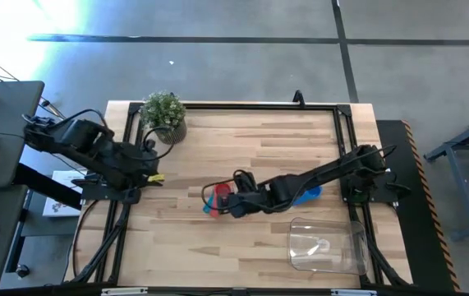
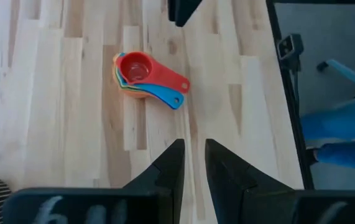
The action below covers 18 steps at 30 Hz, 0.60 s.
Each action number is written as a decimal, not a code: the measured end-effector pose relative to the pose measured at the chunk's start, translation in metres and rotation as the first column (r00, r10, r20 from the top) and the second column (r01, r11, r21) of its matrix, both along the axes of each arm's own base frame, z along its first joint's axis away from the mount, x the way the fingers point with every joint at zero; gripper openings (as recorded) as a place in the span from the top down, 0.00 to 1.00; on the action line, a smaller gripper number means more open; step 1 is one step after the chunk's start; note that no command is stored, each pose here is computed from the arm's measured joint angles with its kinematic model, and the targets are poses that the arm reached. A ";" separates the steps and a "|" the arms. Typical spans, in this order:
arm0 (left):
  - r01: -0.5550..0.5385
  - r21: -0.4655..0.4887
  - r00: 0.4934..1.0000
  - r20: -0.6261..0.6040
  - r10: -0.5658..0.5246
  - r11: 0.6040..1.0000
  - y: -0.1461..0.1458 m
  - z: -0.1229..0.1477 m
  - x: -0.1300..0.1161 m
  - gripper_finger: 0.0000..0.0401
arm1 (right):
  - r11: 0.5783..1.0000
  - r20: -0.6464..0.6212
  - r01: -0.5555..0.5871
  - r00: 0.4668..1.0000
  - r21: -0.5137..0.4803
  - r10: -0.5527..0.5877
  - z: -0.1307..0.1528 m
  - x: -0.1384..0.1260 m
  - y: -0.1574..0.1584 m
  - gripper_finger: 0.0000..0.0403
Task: Nest measuring cups in basket
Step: Stack the red measuring cup on top of the light blue measuring cup
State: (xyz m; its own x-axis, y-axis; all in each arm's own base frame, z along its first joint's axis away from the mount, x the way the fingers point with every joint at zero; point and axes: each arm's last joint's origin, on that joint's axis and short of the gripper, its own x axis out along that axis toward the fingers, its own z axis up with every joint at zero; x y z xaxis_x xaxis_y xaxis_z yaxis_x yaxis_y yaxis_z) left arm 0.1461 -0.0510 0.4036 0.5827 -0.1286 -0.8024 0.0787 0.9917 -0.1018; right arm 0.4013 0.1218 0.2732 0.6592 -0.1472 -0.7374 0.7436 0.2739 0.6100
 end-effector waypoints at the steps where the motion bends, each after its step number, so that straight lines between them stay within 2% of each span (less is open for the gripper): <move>1: 0.005 0.005 1.000 0.000 -0.005 1.000 -0.001 0.000 -0.003 0.87 | 1.000 0.008 0.005 1.000 0.019 -0.005 -0.006 0.000 0.002 0.76; 7: -0.005 0.013 1.000 -0.006 0.005 1.000 -0.001 0.002 -0.018 0.87 | 0.991 0.015 0.055 0.998 0.122 -0.057 -0.040 -0.004 0.004 0.76; 13: 0.013 0.005 1.000 0.017 -0.013 1.000 -0.002 0.005 -0.027 0.87 | 0.984 -0.024 0.104 0.995 0.142 -0.101 -0.059 -0.004 0.005 0.76; 18: 0.016 0.007 1.000 0.025 -0.016 1.000 -0.002 0.005 -0.028 0.87 | 0.979 0.009 0.096 0.995 0.181 -0.099 -0.077 0.009 0.010 0.76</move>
